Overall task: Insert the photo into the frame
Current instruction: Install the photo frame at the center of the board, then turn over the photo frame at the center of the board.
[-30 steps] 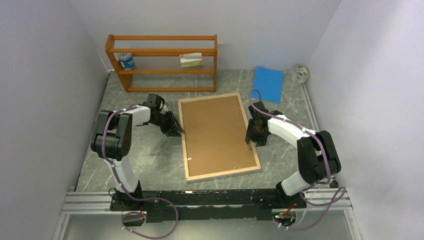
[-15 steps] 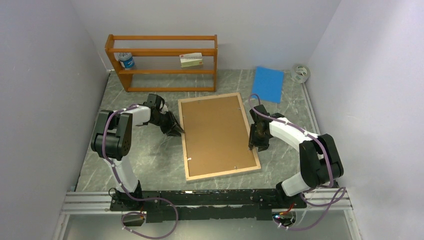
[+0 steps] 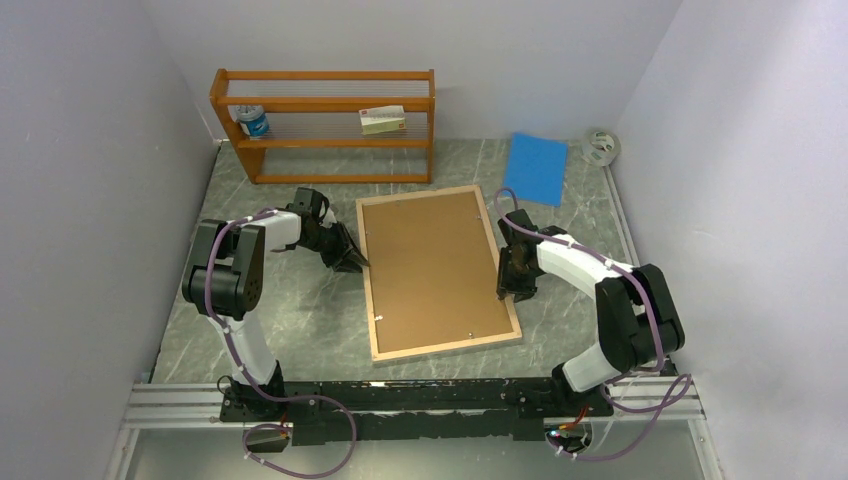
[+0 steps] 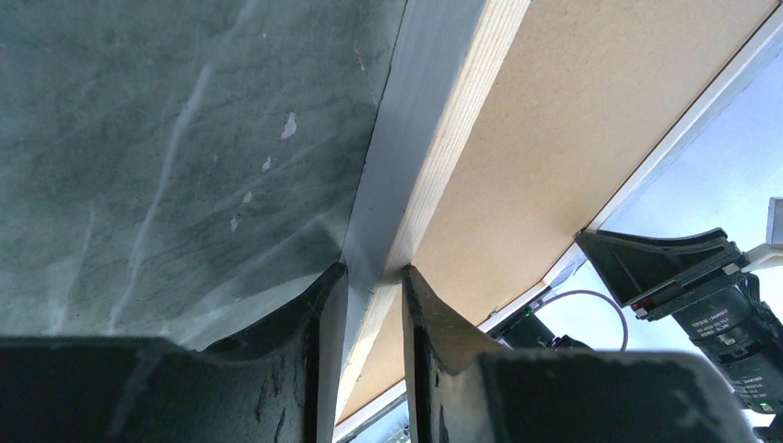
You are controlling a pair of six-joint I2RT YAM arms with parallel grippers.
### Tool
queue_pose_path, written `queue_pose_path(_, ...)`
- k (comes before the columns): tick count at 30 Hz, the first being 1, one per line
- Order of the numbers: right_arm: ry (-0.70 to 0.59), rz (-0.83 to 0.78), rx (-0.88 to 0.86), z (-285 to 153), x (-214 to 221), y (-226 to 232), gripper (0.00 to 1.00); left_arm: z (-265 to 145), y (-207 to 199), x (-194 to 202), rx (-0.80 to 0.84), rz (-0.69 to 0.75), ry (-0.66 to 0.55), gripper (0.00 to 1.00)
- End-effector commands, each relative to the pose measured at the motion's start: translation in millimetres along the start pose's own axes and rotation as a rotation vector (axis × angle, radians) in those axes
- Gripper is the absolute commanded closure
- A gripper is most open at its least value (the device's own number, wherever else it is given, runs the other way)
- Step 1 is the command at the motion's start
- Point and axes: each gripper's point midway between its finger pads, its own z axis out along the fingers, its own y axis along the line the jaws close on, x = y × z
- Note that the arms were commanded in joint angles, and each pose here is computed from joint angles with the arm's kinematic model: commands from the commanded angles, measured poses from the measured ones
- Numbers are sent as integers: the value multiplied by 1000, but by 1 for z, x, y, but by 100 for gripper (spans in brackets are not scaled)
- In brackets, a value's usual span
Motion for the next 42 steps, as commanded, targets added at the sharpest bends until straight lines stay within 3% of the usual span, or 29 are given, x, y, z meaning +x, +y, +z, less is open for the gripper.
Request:
queue_pose_path(1,-21,-22,39,8,-4,-9,61,6,5,1,-23,16,16,69)
queue_pose_path(16,-106,-2,13,-4,-21,-2,68,5,5,0,-27,20,12,69)
queue_pose_path(23,-216,75,-45,-46,-50,13,50,-5,-3,-5,-21,47,-23,65)
queue_pose_path(28,-250,75,-96,-65,-59,35,47,-21,-7,-14,-43,78,-82,58)
queue_pose_path(34,-317,-13,-123,-80,-71,92,46,-54,4,-27,-118,66,-218,55)
queue_pose_path(42,-336,-221,-139,-74,-70,221,45,-94,36,-24,-197,-54,-369,53)
